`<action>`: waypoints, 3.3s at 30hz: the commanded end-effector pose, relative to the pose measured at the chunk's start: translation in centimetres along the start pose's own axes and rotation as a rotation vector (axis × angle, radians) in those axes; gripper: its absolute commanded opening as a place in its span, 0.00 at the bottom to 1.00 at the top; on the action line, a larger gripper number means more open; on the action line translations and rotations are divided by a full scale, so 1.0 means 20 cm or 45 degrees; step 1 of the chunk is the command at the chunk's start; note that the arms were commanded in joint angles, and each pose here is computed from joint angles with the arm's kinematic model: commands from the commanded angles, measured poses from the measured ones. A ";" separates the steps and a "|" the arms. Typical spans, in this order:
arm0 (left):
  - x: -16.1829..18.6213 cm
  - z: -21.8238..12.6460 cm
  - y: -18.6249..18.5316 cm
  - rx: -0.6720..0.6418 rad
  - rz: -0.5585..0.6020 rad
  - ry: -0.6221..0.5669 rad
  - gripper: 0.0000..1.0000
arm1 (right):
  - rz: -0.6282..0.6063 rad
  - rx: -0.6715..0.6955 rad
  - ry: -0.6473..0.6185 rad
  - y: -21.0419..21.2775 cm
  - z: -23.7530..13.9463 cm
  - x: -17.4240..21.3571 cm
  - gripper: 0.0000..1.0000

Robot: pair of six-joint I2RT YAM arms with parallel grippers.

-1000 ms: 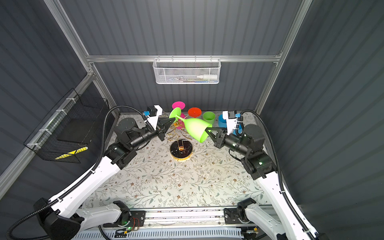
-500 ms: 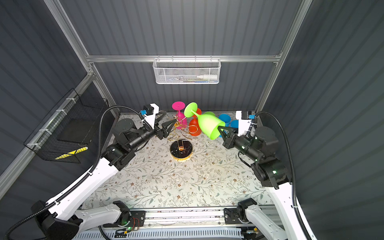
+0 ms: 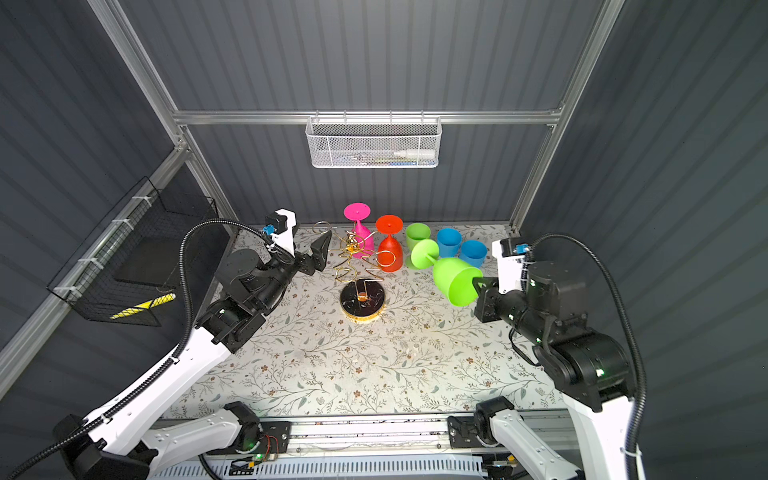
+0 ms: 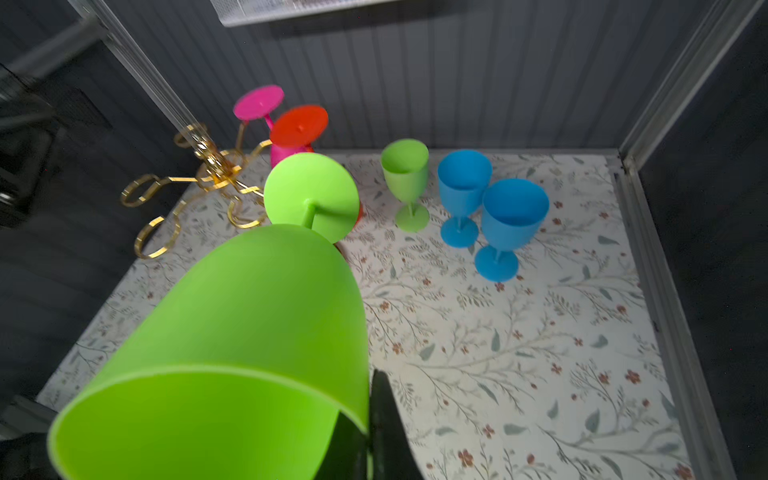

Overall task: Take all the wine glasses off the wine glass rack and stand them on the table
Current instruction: 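Carry the glass toward the blue glasses with the right gripper while the left withdraws, then set the lime green glass upright by the blue glasses and open the right gripper, then move the right gripper to the red glass hanging on the rack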

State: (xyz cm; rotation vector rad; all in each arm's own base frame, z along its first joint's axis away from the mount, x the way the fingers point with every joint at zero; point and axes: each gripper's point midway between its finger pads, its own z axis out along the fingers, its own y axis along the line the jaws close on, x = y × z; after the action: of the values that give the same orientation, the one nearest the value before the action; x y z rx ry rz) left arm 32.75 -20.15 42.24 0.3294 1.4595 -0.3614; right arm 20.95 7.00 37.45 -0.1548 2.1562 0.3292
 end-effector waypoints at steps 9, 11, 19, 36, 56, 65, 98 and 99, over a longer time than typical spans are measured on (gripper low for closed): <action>-0.13 -0.19 0.31 -0.387 0.063 -0.212 0.94 | -0.170 0.456 0.582 -0.36 0.28 0.37 0.00; -0.10 -0.23 0.36 -0.418 0.028 -0.239 0.96 | -0.148 0.492 0.610 -0.39 0.30 0.35 0.00; 0.06 -0.24 0.55 -0.447 -0.061 -0.203 0.99 | -0.020 0.614 0.722 -0.59 0.41 0.37 0.00; 0.25 -0.23 0.61 -0.520 -0.076 -0.103 0.99 | 0.192 0.765 0.838 -1.02 0.66 0.30 0.00; 0.23 -0.24 0.62 -0.536 -0.033 -0.096 1.00 | 0.314 0.676 0.935 -1.24 1.02 0.32 0.10; 0.22 -0.25 0.62 -0.547 -0.012 -0.095 1.00 | 0.372 0.614 0.876 -1.23 1.03 0.27 0.30; 0.13 -0.30 0.61 -0.522 -0.048 -0.127 0.99 | 0.596 -0.590 -0.147 0.03 0.72 -0.45 0.46; 0.12 -0.31 0.61 -0.522 -0.057 -0.129 1.00 | 0.597 -0.629 -0.151 0.08 0.74 -0.46 0.46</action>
State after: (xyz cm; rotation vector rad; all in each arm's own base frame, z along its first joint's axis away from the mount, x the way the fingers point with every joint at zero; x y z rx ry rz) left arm 33.41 -7.21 36.98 -0.0251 1.4474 -0.0850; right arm 36.75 10.19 34.10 0.1447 2.0750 0.9770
